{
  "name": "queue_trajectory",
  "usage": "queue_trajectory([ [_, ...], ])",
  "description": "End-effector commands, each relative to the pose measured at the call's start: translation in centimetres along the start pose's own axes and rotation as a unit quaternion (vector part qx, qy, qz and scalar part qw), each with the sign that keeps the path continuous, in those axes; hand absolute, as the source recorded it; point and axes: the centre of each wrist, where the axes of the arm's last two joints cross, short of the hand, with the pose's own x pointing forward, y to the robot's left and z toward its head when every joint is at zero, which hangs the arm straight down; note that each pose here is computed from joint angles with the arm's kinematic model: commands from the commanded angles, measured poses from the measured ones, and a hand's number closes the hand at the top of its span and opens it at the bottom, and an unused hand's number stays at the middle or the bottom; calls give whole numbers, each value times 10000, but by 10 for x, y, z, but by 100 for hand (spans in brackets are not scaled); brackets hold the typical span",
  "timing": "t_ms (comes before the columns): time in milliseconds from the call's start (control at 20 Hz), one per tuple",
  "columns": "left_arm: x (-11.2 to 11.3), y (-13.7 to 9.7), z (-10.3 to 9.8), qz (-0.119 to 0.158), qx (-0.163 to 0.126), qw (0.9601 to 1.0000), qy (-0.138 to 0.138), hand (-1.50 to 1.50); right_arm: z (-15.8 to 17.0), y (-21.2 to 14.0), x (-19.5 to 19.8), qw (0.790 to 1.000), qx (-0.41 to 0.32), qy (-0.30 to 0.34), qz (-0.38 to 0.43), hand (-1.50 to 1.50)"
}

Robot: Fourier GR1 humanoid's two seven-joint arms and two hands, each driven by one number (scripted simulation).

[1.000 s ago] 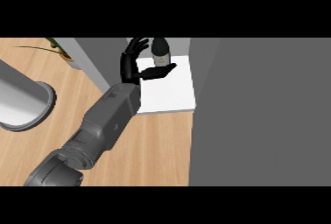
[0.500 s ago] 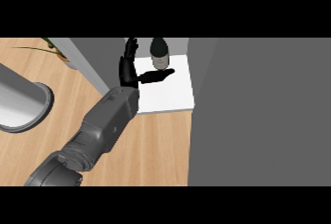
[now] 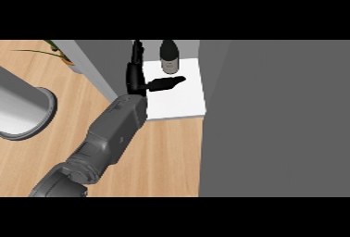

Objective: Pick up the wine, place it into the cabinet and close the cabinet

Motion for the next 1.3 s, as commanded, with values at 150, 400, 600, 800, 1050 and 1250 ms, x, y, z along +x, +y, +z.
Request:
queue_trajectory([
  [150, 2, -2, -1, 239, -252, 9994, 19, -150, 5, 3, 5, 9999, 4, -62, -127, -150],
  [400, -13, 8, 11, 303, -315, 9990, -27, -150, 3, 12, 5, 9996, 141, -117, -212, -150],
  [600, -19, 12, 16, 352, -432, 9984, -29, -150, 2, 8, 11, 9999, 93, -88, -107, -150],
  [800, -16, 10, 14, 717, -411, 9966, 72, -150, -3, 9, 5, 9998, 131, 27, -174, -150],
  [1050, -18, 12, 16, 994, -451, 9940, 52, -150, 13, 14, 14, 9997, -70, -4, -244, -150],
  [1250, -14, 8, 15, 1033, -348, 9940, 38, -150, 7, 10, 13, 9995, 146, 10, -265, -150],
])
